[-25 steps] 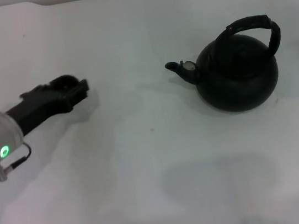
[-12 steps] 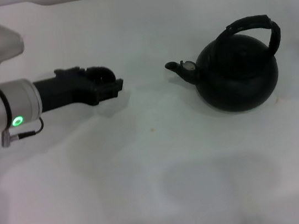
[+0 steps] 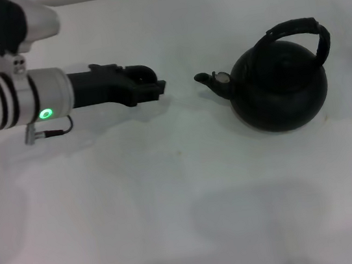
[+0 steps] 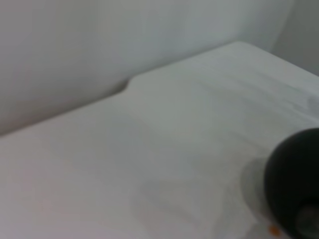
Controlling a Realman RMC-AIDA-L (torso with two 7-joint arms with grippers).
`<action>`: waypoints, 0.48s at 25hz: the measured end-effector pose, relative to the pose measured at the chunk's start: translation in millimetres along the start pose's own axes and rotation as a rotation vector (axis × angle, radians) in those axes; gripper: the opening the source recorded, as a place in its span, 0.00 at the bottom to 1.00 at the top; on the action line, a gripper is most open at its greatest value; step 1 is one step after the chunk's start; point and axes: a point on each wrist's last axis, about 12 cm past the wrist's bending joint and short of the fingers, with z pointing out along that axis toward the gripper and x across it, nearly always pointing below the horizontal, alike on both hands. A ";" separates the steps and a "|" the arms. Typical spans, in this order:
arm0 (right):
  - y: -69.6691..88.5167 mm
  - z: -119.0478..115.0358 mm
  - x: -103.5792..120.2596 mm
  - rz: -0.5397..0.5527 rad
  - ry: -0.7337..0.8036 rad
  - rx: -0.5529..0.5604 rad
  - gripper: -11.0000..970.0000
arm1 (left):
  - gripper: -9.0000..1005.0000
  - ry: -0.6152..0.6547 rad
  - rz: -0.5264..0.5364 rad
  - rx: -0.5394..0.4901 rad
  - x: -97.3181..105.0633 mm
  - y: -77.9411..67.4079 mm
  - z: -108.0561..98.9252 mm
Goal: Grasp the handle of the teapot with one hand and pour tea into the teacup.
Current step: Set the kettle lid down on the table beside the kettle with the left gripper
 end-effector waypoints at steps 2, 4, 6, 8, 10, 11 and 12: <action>1.3 -2.7 0.9 0.004 -0.008 -0.006 0.84 | 0.71 0.018 -0.004 0.019 -0.8 -3.2 5.3; 2.5 -5.1 1.9 0.009 -0.014 -0.010 0.83 | 0.71 0.034 -0.014 0.039 -1.6 -6.5 9.8; 3.4 -7.0 2.9 0.012 -0.017 -0.013 0.83 | 0.71 0.048 -0.029 0.061 -2.0 -10.5 13.8; 3.9 -8.5 3.6 0.015 -0.019 -0.014 0.83 | 0.71 0.062 -0.035 0.085 -1.3 -15.9 17.8; 3.9 -10.0 4.5 0.018 -0.019 -0.014 0.83 | 0.71 0.067 -0.035 0.100 -1.2 -19.7 20.2; 3.9 -10.7 5.0 0.019 -0.019 -0.014 0.83 | 0.71 0.069 -0.034 0.104 -0.9 -20.8 20.8; 4.1 -11.6 5.4 0.019 -0.019 -0.016 0.83 | 0.71 0.071 -0.031 0.108 -0.8 -21.9 21.5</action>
